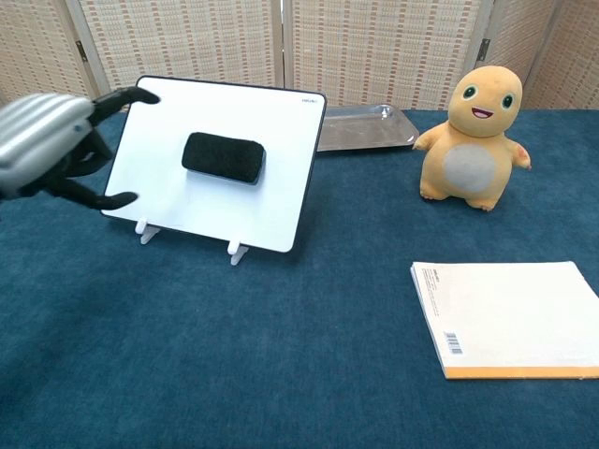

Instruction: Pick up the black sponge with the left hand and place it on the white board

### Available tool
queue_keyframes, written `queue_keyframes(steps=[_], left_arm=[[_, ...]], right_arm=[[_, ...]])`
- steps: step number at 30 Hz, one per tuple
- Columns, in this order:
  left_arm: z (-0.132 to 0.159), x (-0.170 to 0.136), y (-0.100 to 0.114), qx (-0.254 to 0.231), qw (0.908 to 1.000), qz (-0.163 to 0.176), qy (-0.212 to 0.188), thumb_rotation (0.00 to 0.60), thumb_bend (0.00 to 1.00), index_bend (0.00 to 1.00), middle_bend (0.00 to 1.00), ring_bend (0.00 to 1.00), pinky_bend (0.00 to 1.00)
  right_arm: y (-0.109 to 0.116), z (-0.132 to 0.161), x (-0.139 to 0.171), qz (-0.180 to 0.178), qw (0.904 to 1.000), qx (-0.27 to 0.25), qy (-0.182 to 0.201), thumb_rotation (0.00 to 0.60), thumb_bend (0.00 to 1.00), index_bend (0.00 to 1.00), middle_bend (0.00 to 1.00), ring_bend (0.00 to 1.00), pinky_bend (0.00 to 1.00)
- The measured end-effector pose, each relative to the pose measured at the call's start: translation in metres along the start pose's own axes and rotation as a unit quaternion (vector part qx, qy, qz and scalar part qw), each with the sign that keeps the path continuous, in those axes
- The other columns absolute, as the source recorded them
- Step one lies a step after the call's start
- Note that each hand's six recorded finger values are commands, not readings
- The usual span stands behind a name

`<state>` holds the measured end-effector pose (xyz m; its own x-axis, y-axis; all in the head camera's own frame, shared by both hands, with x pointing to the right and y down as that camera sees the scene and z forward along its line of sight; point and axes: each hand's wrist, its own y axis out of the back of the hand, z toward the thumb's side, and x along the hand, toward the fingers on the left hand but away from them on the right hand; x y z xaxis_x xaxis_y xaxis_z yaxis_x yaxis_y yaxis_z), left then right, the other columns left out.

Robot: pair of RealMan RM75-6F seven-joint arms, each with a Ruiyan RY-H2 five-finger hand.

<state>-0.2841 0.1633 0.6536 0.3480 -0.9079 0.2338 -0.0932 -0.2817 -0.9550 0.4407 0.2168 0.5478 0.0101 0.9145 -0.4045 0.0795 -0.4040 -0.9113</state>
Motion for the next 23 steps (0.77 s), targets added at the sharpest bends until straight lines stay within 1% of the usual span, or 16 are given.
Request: queue_keyframes(steps=[1, 2, 4, 5, 6, 7, 8, 9, 10, 11, 12, 15, 18, 23], left_arm=[[-0.007, -0.011, 0.006, 0.0, 0.9999, -0.01, 0.006, 0.6, 0.24, 0.1, 0.94, 0.72, 0.85], [-0.014, -0.023, 0.012, -0.001, 0.9997, -0.02, 0.013, 0.6, 0.24, 0.1, 0.89, 0.68, 0.82], [-0.032, -0.055, 0.026, -0.003, 0.9983, -0.046, 0.035, 0.6, 0.24, 0.1, 0.81, 0.61, 0.77], [-0.04, -0.07, 0.032, -0.004, 0.9973, -0.058, 0.046, 0.6, 0.24, 0.1, 0.73, 0.54, 0.71], [-0.05, -0.093, 0.039, -0.005, 0.9953, -0.074, 0.062, 0.6, 0.24, 0.1, 0.65, 0.48, 0.65], [-0.057, -0.111, 0.044, -0.007, 0.9935, -0.087, 0.073, 0.6, 0.24, 0.08, 0.53, 0.37, 0.57], [-0.063, -0.129, 0.047, -0.008, 0.9913, -0.101, 0.084, 0.6, 0.24, 0.06, 0.44, 0.29, 0.5], [-0.069, -0.152, 0.052, -0.009, 0.9879, -0.12, 0.098, 0.6, 0.24, 0.03, 0.31, 0.17, 0.39], [-0.072, -0.169, 0.054, -0.007, 0.9849, -0.134, 0.109, 0.6, 0.23, 0.02, 0.2, 0.08, 0.3], [-0.075, -0.184, 0.057, -0.004, 0.9818, -0.146, 0.121, 0.6, 0.23, 0.01, 0.13, 0.03, 0.24], [-0.077, -0.2, 0.06, 0.002, 0.9782, -0.156, 0.137, 0.6, 0.23, 0.0, 0.09, 0.0, 0.2], [-0.079, -0.217, 0.069, 0.029, 0.9743, -0.16, 0.155, 0.6, 0.23, 0.0, 0.05, 0.0, 0.16], [-0.079, -0.227, 0.081, 0.046, 0.9736, -0.143, 0.172, 0.6, 0.23, 0.0, 0.02, 0.0, 0.14], [-0.077, -0.227, 0.092, 0.05, 0.9768, -0.121, 0.17, 0.6, 0.23, 0.0, 0.0, 0.0, 0.1]], right_arm=[[-0.001, 0.001, 0.0, 0.002, 1.0, 0.003, 0.001, 0.6, 0.15, 0.0, 0.0, 0.03, 0.2], [-0.002, 0.002, 0.0, 0.004, 1.0, 0.005, 0.002, 0.6, 0.15, 0.0, 0.0, 0.03, 0.2], [-0.005, 0.004, 0.0, 0.007, 0.9999, 0.011, 0.004, 0.6, 0.15, 0.0, 0.0, 0.04, 0.2], [-0.006, 0.005, 0.0, 0.009, 0.9999, 0.013, 0.005, 0.6, 0.15, 0.0, 0.0, 0.04, 0.2], [-0.007, 0.006, 0.0, 0.009, 0.9998, 0.015, 0.005, 0.6, 0.15, 0.0, 0.0, 0.05, 0.2], [-0.008, 0.007, 0.0, 0.01, 0.9998, 0.018, 0.006, 0.6, 0.15, 0.0, 0.0, 0.05, 0.2], [-0.009, 0.008, 0.0, 0.011, 0.9997, 0.021, 0.007, 0.6, 0.15, 0.0, 0.0, 0.05, 0.2], [-0.01, 0.009, 0.0, 0.012, 0.9996, 0.023, 0.007, 0.6, 0.15, 0.0, 0.0, 0.05, 0.2], [-0.011, 0.01, 0.0, 0.013, 0.9996, 0.026, 0.007, 0.6, 0.15, 0.0, 0.0, 0.05, 0.2], [-0.012, 0.011, 0.0, 0.014, 0.9995, 0.028, 0.007, 0.6, 0.15, 0.0, 0.0, 0.05, 0.2], [-0.013, 0.012, -0.001, 0.015, 0.9994, 0.03, 0.007, 0.6, 0.15, 0.0, 0.0, 0.05, 0.2], [-0.018, 0.015, -0.002, 0.02, 0.9991, 0.037, 0.01, 0.6, 0.15, 0.0, 0.0, 0.05, 0.2], [-0.023, 0.02, -0.003, 0.028, 0.9985, 0.044, 0.015, 0.6, 0.15, 0.0, 0.0, 0.05, 0.2], [-0.025, 0.021, -0.005, 0.031, 0.9984, 0.045, 0.016, 0.6, 0.15, 0.0, 0.0, 0.05, 0.2]])
